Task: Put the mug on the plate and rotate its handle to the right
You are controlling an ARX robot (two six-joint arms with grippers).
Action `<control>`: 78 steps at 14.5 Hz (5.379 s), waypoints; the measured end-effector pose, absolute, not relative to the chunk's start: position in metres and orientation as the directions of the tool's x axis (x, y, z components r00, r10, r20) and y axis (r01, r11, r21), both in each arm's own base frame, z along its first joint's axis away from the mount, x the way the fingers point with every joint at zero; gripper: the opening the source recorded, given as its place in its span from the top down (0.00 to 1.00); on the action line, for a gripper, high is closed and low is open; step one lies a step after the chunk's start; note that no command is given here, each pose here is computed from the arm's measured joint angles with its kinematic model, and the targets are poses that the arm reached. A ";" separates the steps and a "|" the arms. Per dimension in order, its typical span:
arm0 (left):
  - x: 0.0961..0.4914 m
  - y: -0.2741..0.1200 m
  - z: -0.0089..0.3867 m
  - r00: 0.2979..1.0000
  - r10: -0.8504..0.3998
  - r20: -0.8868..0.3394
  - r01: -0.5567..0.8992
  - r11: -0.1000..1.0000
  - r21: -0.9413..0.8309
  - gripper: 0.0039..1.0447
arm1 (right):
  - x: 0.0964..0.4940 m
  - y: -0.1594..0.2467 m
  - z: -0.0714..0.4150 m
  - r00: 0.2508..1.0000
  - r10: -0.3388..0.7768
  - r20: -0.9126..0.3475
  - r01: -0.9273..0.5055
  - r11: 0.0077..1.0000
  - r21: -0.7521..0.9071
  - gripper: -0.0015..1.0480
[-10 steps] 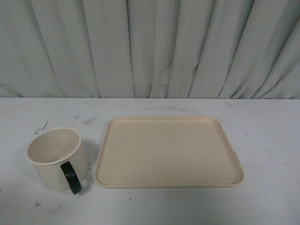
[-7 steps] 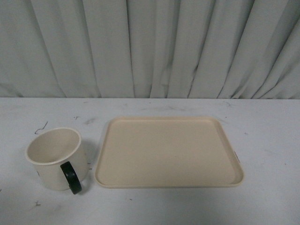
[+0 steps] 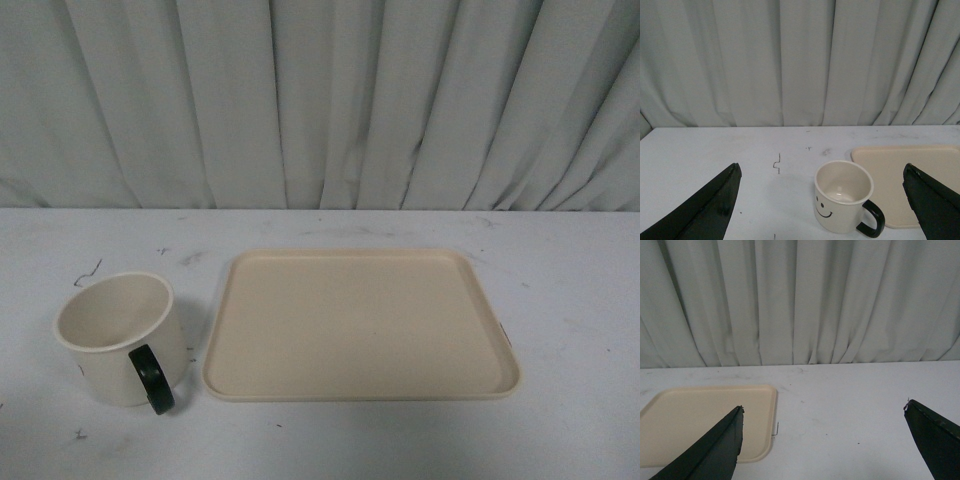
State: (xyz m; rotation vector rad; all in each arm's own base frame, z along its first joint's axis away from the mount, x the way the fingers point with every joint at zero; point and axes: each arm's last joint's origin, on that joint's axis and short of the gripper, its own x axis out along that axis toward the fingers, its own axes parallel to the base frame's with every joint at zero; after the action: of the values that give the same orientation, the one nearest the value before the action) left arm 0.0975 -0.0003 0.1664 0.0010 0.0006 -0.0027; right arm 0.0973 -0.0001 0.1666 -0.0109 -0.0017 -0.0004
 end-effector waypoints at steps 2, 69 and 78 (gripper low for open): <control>0.098 0.000 0.166 1.000 -0.003 -0.001 0.003 1.000 0.001 0.06 | 0.097 0.000 0.167 1.000 0.000 0.002 0.000 1.000 -0.011 0.06; 0.265 -0.158 0.278 0.859 -0.511 0.031 0.499 0.849 0.173 0.07 | 0.097 0.000 0.167 1.000 0.000 0.002 0.000 1.000 -0.011 0.06; 0.177 -0.039 0.208 1.000 0.004 -0.009 -0.004 1.000 0.009 0.93 | 0.097 0.000 0.167 1.000 0.000 0.002 0.000 1.000 -0.011 0.06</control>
State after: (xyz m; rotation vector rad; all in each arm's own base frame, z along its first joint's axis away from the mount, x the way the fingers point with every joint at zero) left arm 0.1766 -0.0392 0.2081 0.0091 0.0090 0.0042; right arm 0.0973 0.0000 0.1666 -0.0109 -0.0021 0.0000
